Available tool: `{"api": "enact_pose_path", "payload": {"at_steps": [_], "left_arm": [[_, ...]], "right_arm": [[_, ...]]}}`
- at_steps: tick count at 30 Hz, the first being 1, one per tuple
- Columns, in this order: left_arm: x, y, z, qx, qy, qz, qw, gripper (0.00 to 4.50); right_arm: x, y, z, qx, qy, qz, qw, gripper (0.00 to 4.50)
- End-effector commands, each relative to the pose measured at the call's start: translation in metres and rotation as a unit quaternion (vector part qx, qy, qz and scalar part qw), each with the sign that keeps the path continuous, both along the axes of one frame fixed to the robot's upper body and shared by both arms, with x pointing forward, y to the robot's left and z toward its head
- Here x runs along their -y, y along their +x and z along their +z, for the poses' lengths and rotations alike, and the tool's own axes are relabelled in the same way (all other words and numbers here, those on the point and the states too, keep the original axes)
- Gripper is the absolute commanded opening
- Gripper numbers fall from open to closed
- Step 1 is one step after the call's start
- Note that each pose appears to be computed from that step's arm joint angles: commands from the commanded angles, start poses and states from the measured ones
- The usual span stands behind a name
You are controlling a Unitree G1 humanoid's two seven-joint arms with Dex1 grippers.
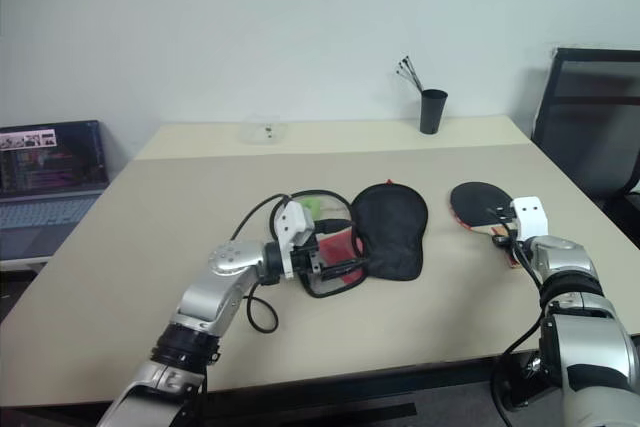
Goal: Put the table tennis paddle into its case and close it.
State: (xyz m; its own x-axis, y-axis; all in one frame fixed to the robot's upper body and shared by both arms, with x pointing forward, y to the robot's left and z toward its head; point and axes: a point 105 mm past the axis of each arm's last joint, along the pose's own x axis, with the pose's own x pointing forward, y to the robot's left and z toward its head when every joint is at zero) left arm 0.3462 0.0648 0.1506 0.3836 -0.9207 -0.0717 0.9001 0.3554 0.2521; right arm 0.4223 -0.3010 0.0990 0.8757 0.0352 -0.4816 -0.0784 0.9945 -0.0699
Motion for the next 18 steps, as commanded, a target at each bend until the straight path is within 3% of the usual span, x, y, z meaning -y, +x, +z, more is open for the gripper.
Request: {"api": "enact_pose_path", "payload": {"at_steps": [1, 5, 8, 13, 18], "left_arm": [[-0.003, -0.003, 0.011, 0.023, -0.004, 0.002, 1.000, 4.50], [-0.006, -0.006, 0.006, 0.016, -0.003, 0.007, 1.000, 4.50], [-0.007, -0.007, 0.005, 0.014, -0.004, 0.008, 1.000, 4.50], [-0.007, -0.007, 0.004, 0.014, 0.000, 0.007, 1.000, 4.50], [-0.005, -0.008, 0.004, 0.014, -0.001, 0.007, 1.000, 4.50]], "right_arm": [[-0.021, 0.012, 0.029, 0.044, 0.031, 0.022, 0.998, 1.09], [-0.070, 0.006, 0.064, 0.079, 0.079, 0.067, 0.991, 1.09], [-0.106, -0.007, 0.074, 0.092, 0.103, 0.081, 0.987, 1.09], [-0.153, -0.023, 0.075, 0.095, 0.132, 0.084, 0.983, 1.09], [-0.187, -0.032, 0.059, 0.079, 0.153, 0.080, 0.982, 1.09]]}}
